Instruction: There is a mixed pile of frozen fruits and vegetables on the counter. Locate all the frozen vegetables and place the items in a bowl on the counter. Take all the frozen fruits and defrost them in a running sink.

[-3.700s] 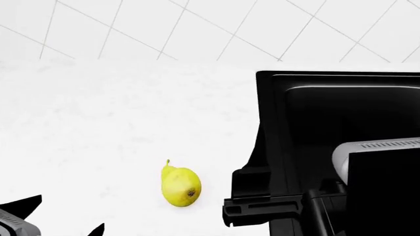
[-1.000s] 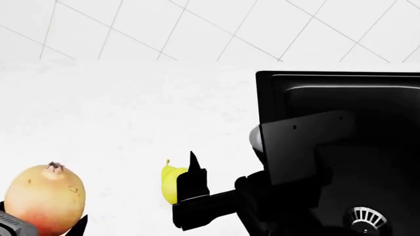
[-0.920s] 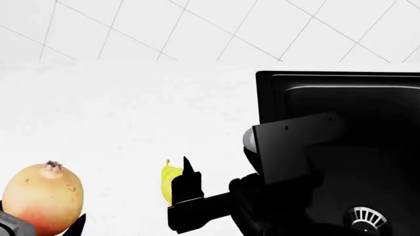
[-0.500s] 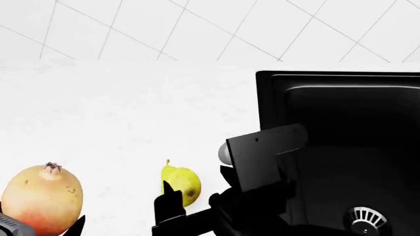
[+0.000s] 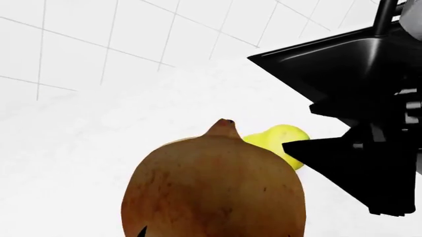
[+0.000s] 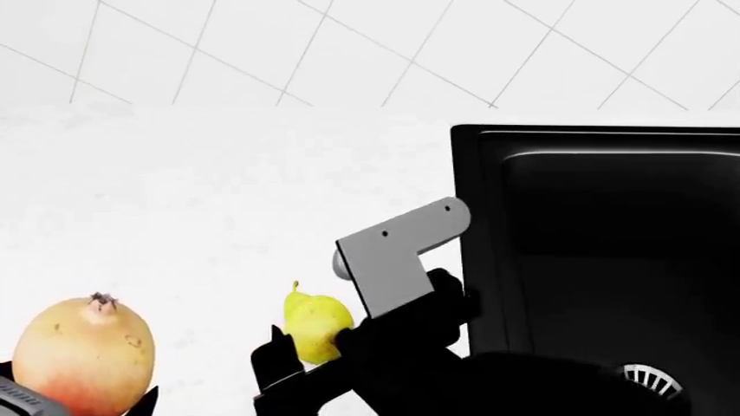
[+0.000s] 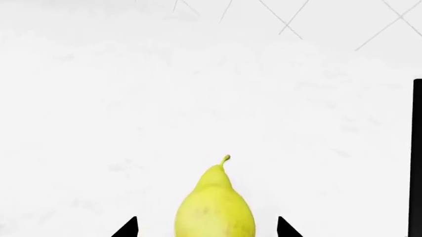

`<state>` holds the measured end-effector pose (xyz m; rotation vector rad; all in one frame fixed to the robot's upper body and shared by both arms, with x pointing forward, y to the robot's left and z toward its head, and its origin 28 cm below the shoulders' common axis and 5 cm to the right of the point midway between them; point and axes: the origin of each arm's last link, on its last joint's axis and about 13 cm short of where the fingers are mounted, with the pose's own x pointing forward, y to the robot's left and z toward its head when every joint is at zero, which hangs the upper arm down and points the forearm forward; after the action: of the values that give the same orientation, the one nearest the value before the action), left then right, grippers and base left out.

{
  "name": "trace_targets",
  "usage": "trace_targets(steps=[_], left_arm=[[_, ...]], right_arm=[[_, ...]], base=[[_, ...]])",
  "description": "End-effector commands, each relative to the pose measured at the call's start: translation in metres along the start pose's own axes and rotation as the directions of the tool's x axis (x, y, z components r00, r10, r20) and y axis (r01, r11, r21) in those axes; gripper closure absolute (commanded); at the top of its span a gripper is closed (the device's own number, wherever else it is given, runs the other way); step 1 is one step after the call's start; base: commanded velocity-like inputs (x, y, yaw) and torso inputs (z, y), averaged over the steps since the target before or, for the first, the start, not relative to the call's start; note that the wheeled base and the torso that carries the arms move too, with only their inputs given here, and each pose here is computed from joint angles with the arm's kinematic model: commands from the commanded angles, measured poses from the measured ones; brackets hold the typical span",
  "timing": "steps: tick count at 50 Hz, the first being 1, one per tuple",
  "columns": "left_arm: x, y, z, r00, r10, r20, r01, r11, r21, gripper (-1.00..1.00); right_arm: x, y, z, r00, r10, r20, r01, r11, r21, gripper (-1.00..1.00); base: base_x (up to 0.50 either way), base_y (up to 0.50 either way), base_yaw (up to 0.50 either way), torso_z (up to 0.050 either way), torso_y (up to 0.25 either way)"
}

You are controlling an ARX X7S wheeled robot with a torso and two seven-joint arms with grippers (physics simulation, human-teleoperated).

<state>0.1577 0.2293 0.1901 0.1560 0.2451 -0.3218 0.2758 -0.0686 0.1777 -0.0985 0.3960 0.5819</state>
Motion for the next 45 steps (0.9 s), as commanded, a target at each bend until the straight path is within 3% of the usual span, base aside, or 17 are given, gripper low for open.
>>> trace_targets(steps=[1,34,35,45], left_arm=[[0.0,0.0,0.001,1.0,0.006,0.009,-0.006,1.0,-0.015,1.0],[-0.004,0.002,-0.001,1.0,0.009,0.004,-0.009,1.0,-0.01,1.0],[-0.004,0.003,0.0,1.0,0.01,0.005,-0.01,1.0,-0.01,1.0],[-0.006,0.004,-0.002,1.0,0.005,0.004,-0.005,1.0,-0.013,1.0]], right_arm=[[0.019,-0.005,0.002,0.999,0.015,-0.036,-0.017,0.999,-0.036,-1.0],[0.042,-0.009,-0.017,0.995,0.031,-0.1,-0.033,0.999,-0.02,-1.0],[0.04,-0.008,-0.015,0.997,0.012,-0.074,-0.013,1.0,-0.019,1.0],[0.025,-0.008,-0.003,1.0,-0.003,0.019,0.004,1.0,-0.01,1.0]], base=[[0.0,0.0,0.0,0.0,0.0],[0.0,0.0,0.0,0.0,0.0],[0.0,0.0,0.0,0.0,0.01],[0.0,0.0,0.0,0.0,0.0]])
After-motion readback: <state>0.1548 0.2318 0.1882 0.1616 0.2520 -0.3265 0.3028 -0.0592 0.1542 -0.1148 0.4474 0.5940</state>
